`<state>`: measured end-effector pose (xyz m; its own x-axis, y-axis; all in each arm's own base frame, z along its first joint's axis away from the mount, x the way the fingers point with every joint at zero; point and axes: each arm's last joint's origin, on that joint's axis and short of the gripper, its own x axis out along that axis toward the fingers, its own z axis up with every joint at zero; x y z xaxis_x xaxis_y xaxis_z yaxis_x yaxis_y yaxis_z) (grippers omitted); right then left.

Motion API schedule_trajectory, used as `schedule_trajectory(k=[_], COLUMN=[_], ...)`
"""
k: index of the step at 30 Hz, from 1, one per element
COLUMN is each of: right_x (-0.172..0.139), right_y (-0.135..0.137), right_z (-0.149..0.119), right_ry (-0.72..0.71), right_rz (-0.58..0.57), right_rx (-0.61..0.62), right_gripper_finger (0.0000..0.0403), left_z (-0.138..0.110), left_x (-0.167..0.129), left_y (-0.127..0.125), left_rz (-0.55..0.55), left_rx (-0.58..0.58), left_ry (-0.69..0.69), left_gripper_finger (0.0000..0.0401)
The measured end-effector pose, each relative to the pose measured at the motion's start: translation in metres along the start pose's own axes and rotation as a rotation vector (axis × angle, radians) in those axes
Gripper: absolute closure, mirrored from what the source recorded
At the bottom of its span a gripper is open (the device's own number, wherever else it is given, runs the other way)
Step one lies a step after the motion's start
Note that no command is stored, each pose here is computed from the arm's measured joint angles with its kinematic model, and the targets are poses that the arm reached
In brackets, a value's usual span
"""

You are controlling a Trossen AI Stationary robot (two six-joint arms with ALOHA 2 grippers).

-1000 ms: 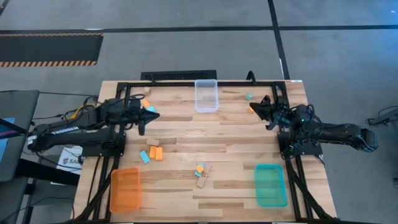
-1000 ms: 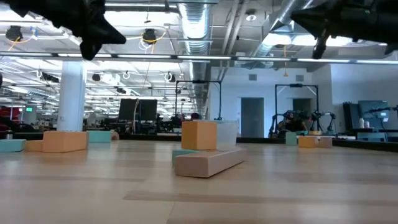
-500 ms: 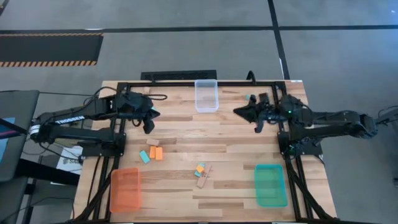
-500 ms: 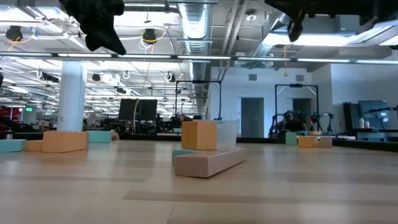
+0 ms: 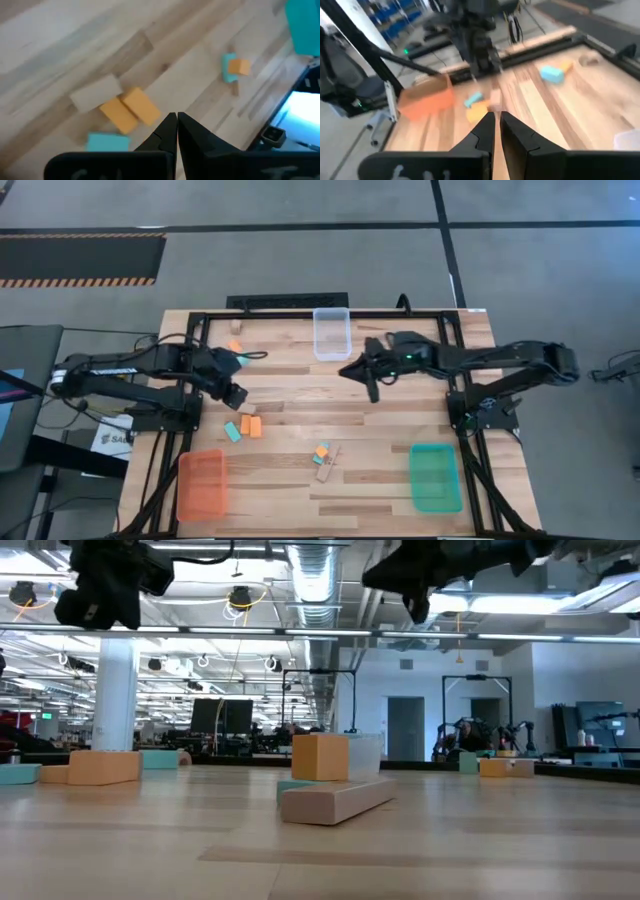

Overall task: Sort & place blocks by color
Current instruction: Put the orange block into the transparent white bin

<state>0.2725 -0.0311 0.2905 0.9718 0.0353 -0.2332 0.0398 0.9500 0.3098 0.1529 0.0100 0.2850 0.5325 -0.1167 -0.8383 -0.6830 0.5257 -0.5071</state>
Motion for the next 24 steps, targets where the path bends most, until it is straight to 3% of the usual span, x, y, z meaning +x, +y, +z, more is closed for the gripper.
schedule_trajectory(k=[7, 9, 14, 19, 24], right_x=[0.028, 0.035, 0.063, 0.105, 0.147], right_y=[0.001, 0.002, 0.002, 0.001, 0.013], right_z=[0.001, 0.002, 0.007, 0.019, 0.019], right_ry=[0.103, 0.113, 0.196, 0.269, 0.293], right_rz=[0.065, 0.088, 0.154, 0.196, 0.229], right_rx=[-0.018, -0.043, -0.119, -0.104, -0.115], right_gripper_finger=[0.0349, 0.0349, 0.0335, 0.0294, 0.0242], left_z=[-0.003, -0.004, -0.007, -0.013, -0.021], left_x=[0.02, 0.025, 0.022, 0.003, -0.005], left_y=[-0.014, -0.015, -0.006, 0.008, 0.014], left_rz=[0.022, 0.03, 0.16, 0.248, 0.253], left_rx=[-0.04, -0.002, 0.04, 0.061, 0.205], left_ry=[0.076, 0.12, 0.068, -0.019, -0.038], left_gripper_finger=[0.0358, 0.034, 0.0311, 0.0316, 0.0334])
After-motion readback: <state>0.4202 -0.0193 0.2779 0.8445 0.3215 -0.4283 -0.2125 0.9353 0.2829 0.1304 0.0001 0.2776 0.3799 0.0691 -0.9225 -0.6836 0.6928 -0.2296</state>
